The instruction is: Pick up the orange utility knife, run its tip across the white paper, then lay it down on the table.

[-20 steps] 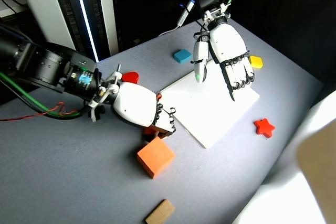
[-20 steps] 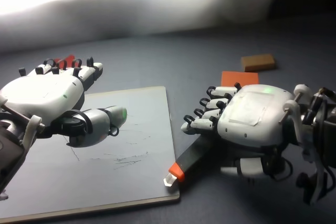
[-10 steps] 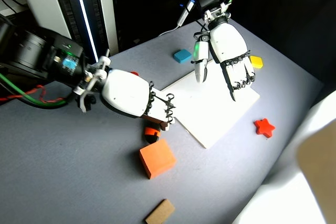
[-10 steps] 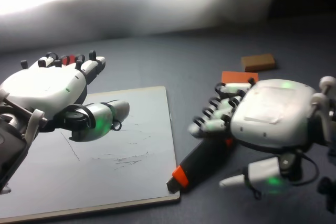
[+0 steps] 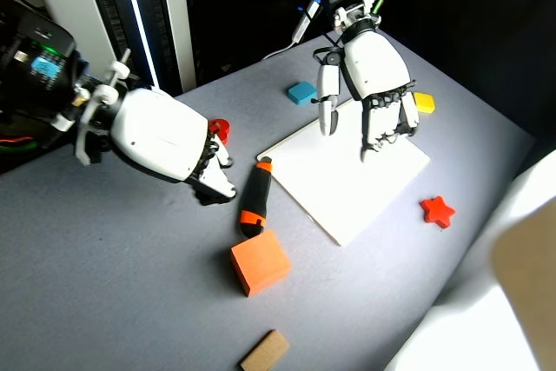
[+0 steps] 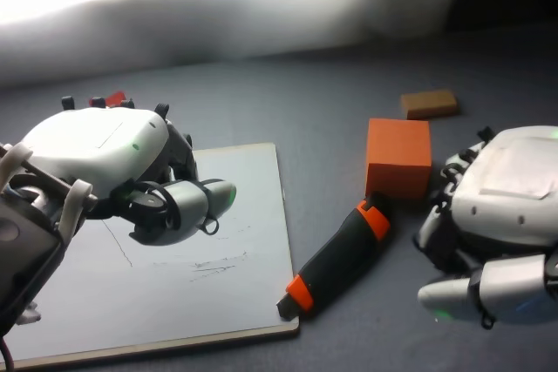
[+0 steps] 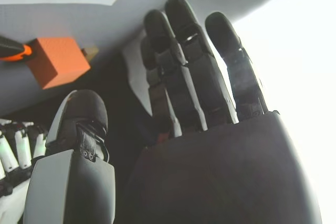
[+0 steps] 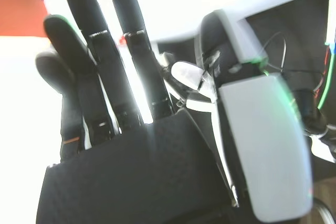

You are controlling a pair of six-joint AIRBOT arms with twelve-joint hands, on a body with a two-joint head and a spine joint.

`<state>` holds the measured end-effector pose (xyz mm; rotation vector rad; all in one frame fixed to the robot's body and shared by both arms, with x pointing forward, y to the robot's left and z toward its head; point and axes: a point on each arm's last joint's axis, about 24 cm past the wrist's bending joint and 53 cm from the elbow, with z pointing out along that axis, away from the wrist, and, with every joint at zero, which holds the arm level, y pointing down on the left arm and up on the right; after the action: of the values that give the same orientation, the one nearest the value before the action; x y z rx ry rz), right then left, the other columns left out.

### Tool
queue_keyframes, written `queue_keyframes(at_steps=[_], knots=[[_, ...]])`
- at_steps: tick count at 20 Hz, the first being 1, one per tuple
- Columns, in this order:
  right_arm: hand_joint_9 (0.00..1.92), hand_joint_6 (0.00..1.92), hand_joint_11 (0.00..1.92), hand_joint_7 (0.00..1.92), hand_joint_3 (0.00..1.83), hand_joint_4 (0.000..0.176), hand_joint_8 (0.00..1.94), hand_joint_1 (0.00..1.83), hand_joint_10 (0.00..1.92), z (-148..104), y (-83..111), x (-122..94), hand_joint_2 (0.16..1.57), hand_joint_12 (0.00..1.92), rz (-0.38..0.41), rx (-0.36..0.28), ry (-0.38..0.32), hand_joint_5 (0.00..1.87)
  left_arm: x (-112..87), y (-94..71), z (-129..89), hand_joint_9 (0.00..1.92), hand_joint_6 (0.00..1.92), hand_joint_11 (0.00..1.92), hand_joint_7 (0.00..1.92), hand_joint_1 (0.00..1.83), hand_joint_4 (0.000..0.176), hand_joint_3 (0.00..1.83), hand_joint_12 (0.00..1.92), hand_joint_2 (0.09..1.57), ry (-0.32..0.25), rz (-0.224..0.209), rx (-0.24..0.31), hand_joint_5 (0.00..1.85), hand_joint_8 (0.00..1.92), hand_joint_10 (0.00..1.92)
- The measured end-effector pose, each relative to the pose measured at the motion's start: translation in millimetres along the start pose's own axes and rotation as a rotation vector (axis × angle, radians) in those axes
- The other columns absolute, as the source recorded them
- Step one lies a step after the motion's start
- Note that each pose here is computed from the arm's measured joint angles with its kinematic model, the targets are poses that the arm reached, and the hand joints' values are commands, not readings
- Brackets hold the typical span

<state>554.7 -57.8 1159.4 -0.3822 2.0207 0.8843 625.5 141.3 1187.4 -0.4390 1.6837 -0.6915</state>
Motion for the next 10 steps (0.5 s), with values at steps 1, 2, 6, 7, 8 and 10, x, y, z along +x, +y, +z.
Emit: queue_keyframes(at_steps=[1, 2, 6, 7, 8, 10], knots=[[1.3, 1.58, 1.27, 1.32, 0.01, 0.0, 1.69, 0.17, 1.91, -4.6, -2.0, -1.3, 1.46, 1.92, 0.013, 0.008, -0.005, 1.2, -1.2, -4.4, -0.3, 0.97, 1.5, 0.76, 1.07, 0.24, 0.0, 0.01, 1.92, 1.39, -0.004, 0.006, 0.013, 0.93, 1.69, 1.89], [1.35, 1.71, 1.35, 1.33, 0.0, 0.134, 1.83, 0.22, 1.92, -9.2, -6.6, -3.3, 1.48, 1.92, 0.025, 0.021, -0.012, 1.25, -3.4, -10.0, -0.5, 1.11, 1.72, 0.92, 1.15, 0.27, 0.0, 0.01, 1.92, 1.4, -0.012, 0.016, 0.032, 0.96, 1.79, 1.91], [1.44, 1.92, 1.49, 1.37, 0.0, 0.176, 1.94, 0.48, 1.92, -25.4, -22.5, -9.8, 1.51, 1.92, 0.022, 0.069, -0.058, 1.28, 5.5, -18.7, -5.0, 1.35, 1.92, 1.29, 1.29, 0.39, 0.0, 0.02, 1.92, 1.48, 0.018, 0.017, 0.054, 1.12, 1.92, 1.92], [1.45, 1.92, 1.49, 1.38, 0.0, 0.176, 1.94, 0.53, 1.92, -29.9, -25.8, -9.1, 1.51, 1.92, -0.026, 0.081, -0.062, 1.28, 7.2, -19.9, -5.6, 1.35, 1.92, 1.3, 1.29, 0.47, 0.0, 0.02, 1.92, 1.5, 0.024, 0.018, 0.057, 1.14, 1.92, 1.92], [1.44, 1.92, 1.48, 1.37, 0.0, 0.176, 1.94, 0.55, 1.92, -31.7, -27.9, -8.4, 1.5, 1.92, -0.086, 0.089, -0.06, 1.27, 8.2, -20.8, -5.7, 1.35, 1.92, 1.3, 1.29, 0.51, 0.0, 0.0, 1.92, 1.52, 0.028, 0.02, 0.061, 1.16, 1.92, 1.92], [1.42, 1.92, 1.47, 1.37, 0.0, 0.176, 1.94, 0.54, 1.92, -35.4, -31.5, -10.2, 1.51, 1.92, -0.109, 0.1, -0.071, 1.27, 9.5, -21.5, -5.8, 1.35, 1.92, 1.3, 1.29, 0.55, 0.147, 0.0, 1.92, 1.51, 0.034, 0.021, 0.064, 1.21, 1.92, 1.92]])
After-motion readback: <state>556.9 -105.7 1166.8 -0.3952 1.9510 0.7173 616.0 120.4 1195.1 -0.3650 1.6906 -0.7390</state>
